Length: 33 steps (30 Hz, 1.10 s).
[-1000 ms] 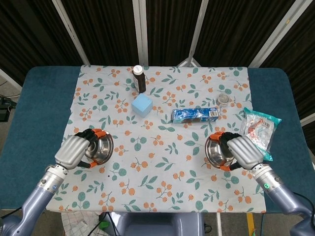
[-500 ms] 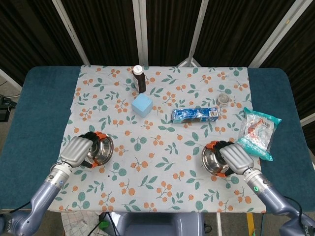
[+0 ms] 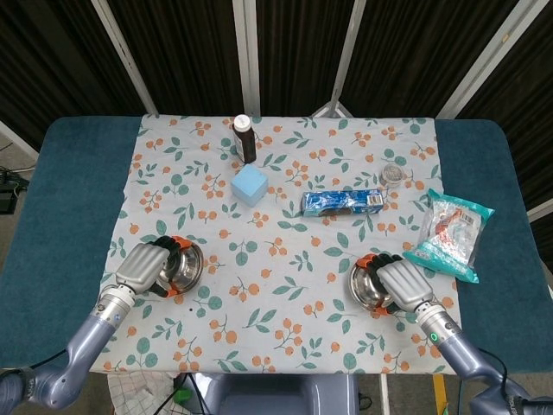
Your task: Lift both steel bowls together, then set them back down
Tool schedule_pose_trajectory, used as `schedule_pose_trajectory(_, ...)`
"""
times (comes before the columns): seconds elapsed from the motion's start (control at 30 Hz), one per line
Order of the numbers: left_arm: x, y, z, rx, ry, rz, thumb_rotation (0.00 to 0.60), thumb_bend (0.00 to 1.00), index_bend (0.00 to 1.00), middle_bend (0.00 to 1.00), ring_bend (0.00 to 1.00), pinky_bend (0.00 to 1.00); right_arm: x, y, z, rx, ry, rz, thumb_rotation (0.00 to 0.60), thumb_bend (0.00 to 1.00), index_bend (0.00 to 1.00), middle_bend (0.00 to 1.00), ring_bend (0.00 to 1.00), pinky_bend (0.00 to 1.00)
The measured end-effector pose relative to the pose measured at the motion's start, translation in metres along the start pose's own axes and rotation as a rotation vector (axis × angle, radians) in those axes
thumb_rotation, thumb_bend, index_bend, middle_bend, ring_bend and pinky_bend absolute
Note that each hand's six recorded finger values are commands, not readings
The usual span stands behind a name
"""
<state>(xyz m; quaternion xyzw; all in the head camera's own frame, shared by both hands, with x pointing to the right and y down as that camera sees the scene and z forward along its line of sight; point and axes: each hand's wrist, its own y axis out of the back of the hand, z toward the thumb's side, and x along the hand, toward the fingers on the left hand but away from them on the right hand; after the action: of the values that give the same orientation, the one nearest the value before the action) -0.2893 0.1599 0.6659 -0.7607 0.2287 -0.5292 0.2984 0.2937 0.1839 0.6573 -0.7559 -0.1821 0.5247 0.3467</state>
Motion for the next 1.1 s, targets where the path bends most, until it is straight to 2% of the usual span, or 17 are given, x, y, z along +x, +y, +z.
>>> schedule_pose_trajectory(0.1, 0.001, -0.004, 0.003, 0.001, -0.009, -0.023, 0.600, 0.00, 0.09, 0.01, 0.00, 0.24, -0.002, -0.003, 0.000, 0.018, -0.011, 0.005, 0.600, 0.10, 0.36, 0.24, 0.18, 0.12)
schedule_pose_trajectory(0.2, 0.001, -0.010, 0.006, -0.001, -0.016, -0.056, 0.600, 0.00, 0.06, 0.00, 0.00, 0.22, -0.003, -0.007, 0.000, 0.018, -0.029, 0.018, 0.600, 0.09, 0.30, 0.16, 0.10, 0.06)
schedule_pose_trajectory(0.37, 0.000, -0.013, 0.011, 0.001, -0.027, -0.093, 0.600, 0.00, 0.04, 0.00, 0.00, 0.20, -0.002, -0.011, 0.005, 0.012, -0.049, 0.058, 0.600, 0.07, 0.27, 0.08, 0.07, 0.04)
schedule_pose_trajectory(0.67, -0.007, 0.004, 0.017, -0.024, -0.052, -0.039, 0.600, 0.00, 0.03, 0.00, 0.00, 0.18, 0.000, -0.009, 0.012, -0.036, -0.060, 0.061, 0.600, 0.05, 0.22, 0.00, 0.04, 0.02)
schedule_pose_trajectory(0.9, -0.023, 0.023, 0.019, -0.062, -0.077, 0.020, 0.600, 0.00, 0.03, 0.00, 0.00, 0.18, 0.001, -0.004, 0.016, -0.102, -0.059, 0.036, 0.600, 0.04, 0.17, 0.00, 0.04, 0.02)
schedule_pose_trajectory(1.1, -0.042, 0.039, 0.006, -0.108, -0.071, 0.074, 0.600, 0.00, 0.03, 0.00, 0.00, 0.18, 0.001, -0.006, 0.015, -0.147, -0.064, 0.030, 0.600, 0.04, 0.15, 0.00, 0.04, 0.01)
